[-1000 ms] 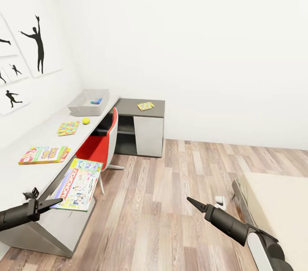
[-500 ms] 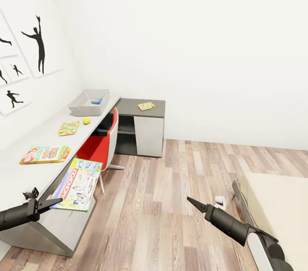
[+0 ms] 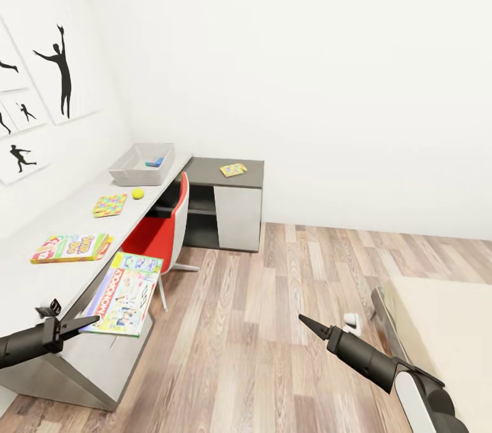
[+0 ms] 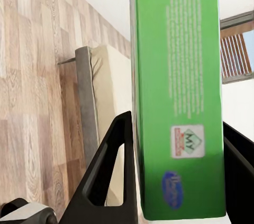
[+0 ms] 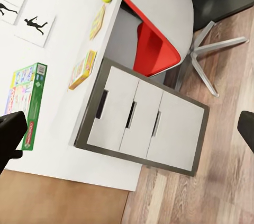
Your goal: Put all the toys in the child's room - the three board games (two on the bed and one on the table), the two jigsaw puzzles on the table, and the tennis ball on the table - inside the toy box on the table in the child's room.
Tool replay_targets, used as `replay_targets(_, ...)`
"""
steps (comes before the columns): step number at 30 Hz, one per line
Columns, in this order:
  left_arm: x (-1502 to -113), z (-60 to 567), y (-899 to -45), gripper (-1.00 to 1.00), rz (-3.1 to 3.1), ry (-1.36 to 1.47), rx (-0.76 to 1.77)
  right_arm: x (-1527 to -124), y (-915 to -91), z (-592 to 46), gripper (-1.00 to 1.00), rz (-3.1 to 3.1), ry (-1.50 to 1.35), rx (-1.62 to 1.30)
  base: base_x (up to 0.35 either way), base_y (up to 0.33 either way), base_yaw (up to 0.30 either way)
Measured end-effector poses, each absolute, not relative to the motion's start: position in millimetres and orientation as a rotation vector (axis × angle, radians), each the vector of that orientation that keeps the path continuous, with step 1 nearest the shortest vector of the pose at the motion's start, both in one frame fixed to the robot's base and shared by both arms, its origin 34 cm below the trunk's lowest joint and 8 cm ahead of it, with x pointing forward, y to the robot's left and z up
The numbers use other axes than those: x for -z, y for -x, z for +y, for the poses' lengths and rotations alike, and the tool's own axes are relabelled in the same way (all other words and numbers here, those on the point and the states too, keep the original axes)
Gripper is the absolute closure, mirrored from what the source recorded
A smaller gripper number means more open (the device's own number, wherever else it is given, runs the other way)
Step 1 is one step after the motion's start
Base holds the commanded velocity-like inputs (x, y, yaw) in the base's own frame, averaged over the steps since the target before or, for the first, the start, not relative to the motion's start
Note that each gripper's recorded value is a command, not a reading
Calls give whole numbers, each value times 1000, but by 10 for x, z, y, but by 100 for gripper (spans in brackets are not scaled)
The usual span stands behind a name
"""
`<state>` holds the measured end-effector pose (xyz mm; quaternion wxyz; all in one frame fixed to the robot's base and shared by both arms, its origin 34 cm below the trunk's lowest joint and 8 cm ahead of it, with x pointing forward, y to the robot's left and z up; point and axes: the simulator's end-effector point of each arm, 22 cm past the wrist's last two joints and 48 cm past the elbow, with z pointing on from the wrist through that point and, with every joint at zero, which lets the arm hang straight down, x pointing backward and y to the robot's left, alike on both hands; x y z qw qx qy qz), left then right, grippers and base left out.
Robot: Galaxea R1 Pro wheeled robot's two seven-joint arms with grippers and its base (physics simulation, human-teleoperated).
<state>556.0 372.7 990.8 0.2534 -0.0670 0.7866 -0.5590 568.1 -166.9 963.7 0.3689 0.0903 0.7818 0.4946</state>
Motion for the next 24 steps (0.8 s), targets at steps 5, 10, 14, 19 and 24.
replay_targets(5, -9916, 3730, -5562, 100, 2134, 183, 1520, -9634, -5684, -1675, -100, 2006, -234, -1264, 291, 0, 0)
replay_targets(10, -9917, 3731, -5562, 100, 2132, 176, 1516, -9608, -5675, -1675, -100, 2013, -239, -1265, 327, 0, 0)
replay_targets(14, -9916, 3731, -5561, 100, 2132, 173, 1514, -9630, -5680, -1669, -100, 2008, -234, -1268, 331, 0, 0)
replay_targets(19, -9915, 3731, -5560, 100, 2132, 172, 1514, -9709, -5699, -1670, -100, 1994, -215, -1263, 332, 0, 0)
replay_targets(24, -9914, 3731, -5560, 100, 2132, 172, 1514, -9731, -5710, -1683, -100, 1988, -214, -1260, 332, 0, 0)
